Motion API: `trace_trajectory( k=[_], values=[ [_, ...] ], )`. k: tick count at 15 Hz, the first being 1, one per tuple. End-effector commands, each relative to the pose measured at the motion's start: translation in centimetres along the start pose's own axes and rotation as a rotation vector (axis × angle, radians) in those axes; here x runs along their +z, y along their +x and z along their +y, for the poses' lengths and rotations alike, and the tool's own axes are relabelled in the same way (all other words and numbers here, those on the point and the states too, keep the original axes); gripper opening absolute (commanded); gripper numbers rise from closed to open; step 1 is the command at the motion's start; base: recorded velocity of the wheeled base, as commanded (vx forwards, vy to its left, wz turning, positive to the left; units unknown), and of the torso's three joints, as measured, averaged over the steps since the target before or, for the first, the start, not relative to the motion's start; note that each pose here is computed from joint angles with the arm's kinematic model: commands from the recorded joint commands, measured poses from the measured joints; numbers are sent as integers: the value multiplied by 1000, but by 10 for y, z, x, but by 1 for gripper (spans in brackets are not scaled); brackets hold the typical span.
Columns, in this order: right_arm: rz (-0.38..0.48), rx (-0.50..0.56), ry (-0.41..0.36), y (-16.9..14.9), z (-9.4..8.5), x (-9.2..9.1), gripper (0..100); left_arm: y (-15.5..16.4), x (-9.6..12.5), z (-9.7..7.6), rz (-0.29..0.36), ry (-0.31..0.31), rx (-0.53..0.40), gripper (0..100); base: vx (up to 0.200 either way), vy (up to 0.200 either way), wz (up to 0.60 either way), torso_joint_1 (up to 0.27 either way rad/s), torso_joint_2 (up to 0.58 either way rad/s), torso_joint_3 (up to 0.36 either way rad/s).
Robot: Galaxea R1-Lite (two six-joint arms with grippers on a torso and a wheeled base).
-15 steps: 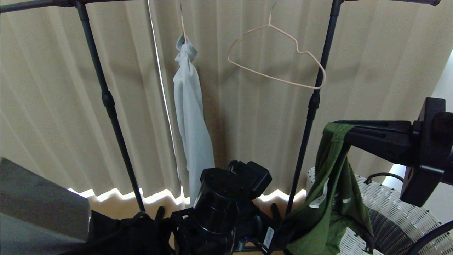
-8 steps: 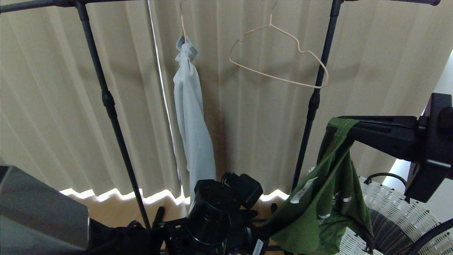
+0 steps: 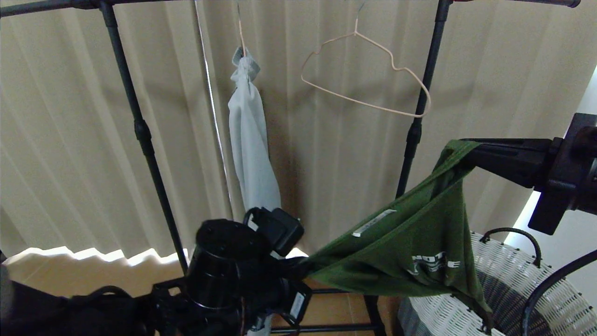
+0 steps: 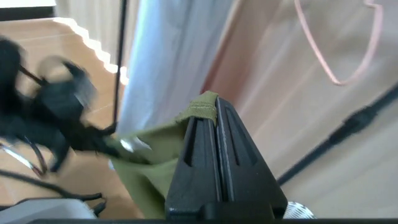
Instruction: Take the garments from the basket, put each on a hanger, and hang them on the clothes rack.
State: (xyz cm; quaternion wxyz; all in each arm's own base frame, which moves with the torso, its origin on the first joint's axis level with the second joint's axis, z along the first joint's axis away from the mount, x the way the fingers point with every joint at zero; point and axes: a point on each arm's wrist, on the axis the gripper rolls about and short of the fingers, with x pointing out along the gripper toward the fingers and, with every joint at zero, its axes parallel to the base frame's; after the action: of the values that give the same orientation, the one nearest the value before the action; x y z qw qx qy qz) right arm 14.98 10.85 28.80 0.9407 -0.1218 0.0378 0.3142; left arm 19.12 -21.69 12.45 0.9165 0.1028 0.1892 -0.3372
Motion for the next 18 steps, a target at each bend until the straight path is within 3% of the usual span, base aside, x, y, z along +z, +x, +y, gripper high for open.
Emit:
trace_trajectory(
  k=[1,4,7,8,12,13,17,18],
  values=[
    [-5,-39,4,0,-7,0,0,-51,48,38,-113,-39,105,0,0,0,0,0,0,0],
    [-71,-65,12,0,-10,7,0,-79,89,65,-171,-75,197,0,0,0,0,0,0,0],
    [-127,-86,40,-1,-13,15,0,-98,120,74,-267,-87,229,0,0,0,0,0,0,0],
    [-139,-133,43,-2,-23,19,0,-104,134,78,-319,-87,248,0,0,0,0,0,0,0],
    [-201,-219,82,-1,-42,36,0,-117,158,80,-410,-81,260,0,0,0,0,0,0,0],
    [-200,-220,89,-1,-42,35,0,-118,160,80,-415,-76,262,0,0,0,0,0,0,0],
    [-99,-203,101,6,-36,2,0,-100,124,74,-279,-53,276,0,0,0,0,0,0,0],
    [-109,-205,100,9,-36,0,0,-100,124,74,-278,-58,293,0,0,0,0,0,0,0]
  ],
)
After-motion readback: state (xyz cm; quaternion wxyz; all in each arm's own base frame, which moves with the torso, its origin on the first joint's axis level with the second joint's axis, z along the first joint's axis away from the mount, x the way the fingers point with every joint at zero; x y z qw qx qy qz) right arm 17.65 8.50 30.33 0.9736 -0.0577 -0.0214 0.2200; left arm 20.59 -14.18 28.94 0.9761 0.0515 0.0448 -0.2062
